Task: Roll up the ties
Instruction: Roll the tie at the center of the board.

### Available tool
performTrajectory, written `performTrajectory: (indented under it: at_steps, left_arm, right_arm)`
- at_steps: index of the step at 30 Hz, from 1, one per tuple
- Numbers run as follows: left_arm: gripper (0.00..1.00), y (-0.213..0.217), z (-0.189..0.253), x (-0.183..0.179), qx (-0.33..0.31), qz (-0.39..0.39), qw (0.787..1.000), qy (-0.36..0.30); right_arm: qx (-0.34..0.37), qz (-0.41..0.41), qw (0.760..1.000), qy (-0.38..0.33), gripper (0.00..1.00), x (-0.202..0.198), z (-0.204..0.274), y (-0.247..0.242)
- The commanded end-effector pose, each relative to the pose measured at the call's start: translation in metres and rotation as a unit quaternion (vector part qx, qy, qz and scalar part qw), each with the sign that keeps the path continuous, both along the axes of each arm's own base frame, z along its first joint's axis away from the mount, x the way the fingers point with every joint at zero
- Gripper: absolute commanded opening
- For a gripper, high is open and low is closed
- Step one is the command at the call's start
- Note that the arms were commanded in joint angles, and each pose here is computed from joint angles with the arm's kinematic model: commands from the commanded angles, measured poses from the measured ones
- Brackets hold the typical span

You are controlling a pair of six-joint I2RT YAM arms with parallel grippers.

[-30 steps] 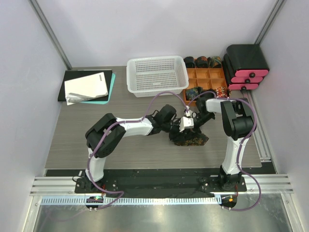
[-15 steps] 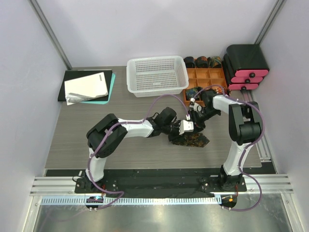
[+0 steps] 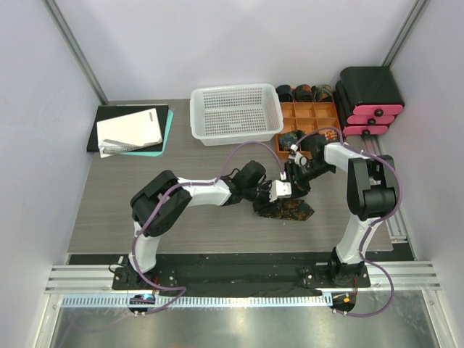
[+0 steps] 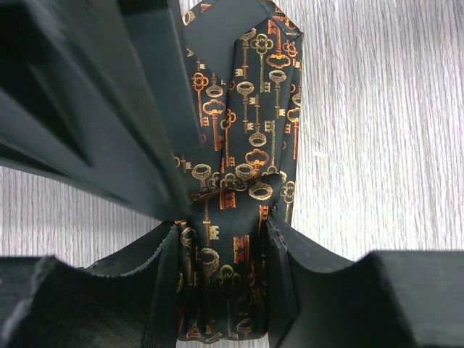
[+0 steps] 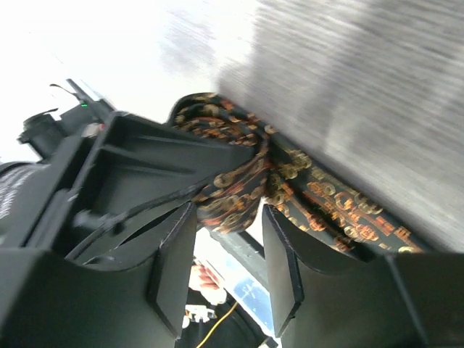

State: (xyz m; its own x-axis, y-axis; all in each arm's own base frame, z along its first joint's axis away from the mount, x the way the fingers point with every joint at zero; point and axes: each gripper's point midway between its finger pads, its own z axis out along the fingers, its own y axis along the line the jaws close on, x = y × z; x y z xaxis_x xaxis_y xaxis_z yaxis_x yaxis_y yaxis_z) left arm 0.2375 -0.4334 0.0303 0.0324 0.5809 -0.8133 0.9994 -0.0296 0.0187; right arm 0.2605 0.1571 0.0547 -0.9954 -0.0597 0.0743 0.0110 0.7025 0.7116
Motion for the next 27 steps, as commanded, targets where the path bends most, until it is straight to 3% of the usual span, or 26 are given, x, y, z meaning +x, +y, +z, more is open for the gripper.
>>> performTrajectory:
  at_steps: [1,9,13,18,21,27]
  left_arm:
    - [0.42,0.054,-0.076,-0.033,0.139,0.007,0.988,0.068]
    - [0.44,0.051,-0.075,-0.03,0.138,0.009,0.988,0.066]
    - [0.45,0.051,-0.072,-0.031,0.135,0.009,0.988,0.068]
    - [0.48,0.052,-0.068,-0.032,0.134,0.012,0.989,0.069]
    - [0.53,0.05,-0.058,-0.027,0.123,0.023,0.99,0.07]
    - [0.71,0.05,-0.008,-0.001,0.05,0.06,0.994,0.075]
  right_arm:
    - [0.054,-0.006,0.998,-0.022,0.5,-0.001,0.037,0.008]
    - [0.041,0.006,0.999,-0.016,0.51,-0.015,0.019,0.012]
    - [0.022,0.012,1.0,-0.01,0.45,-0.016,-0.003,0.012]
    - [-0.018,0.017,1.0,0.002,0.27,-0.016,-0.028,0.002]
    - [-0.049,0.017,0.999,0.002,0.03,-0.016,-0.037,-0.006]
    - [-0.101,0.024,0.994,0.017,0.01,-0.022,-0.057,-0.022]
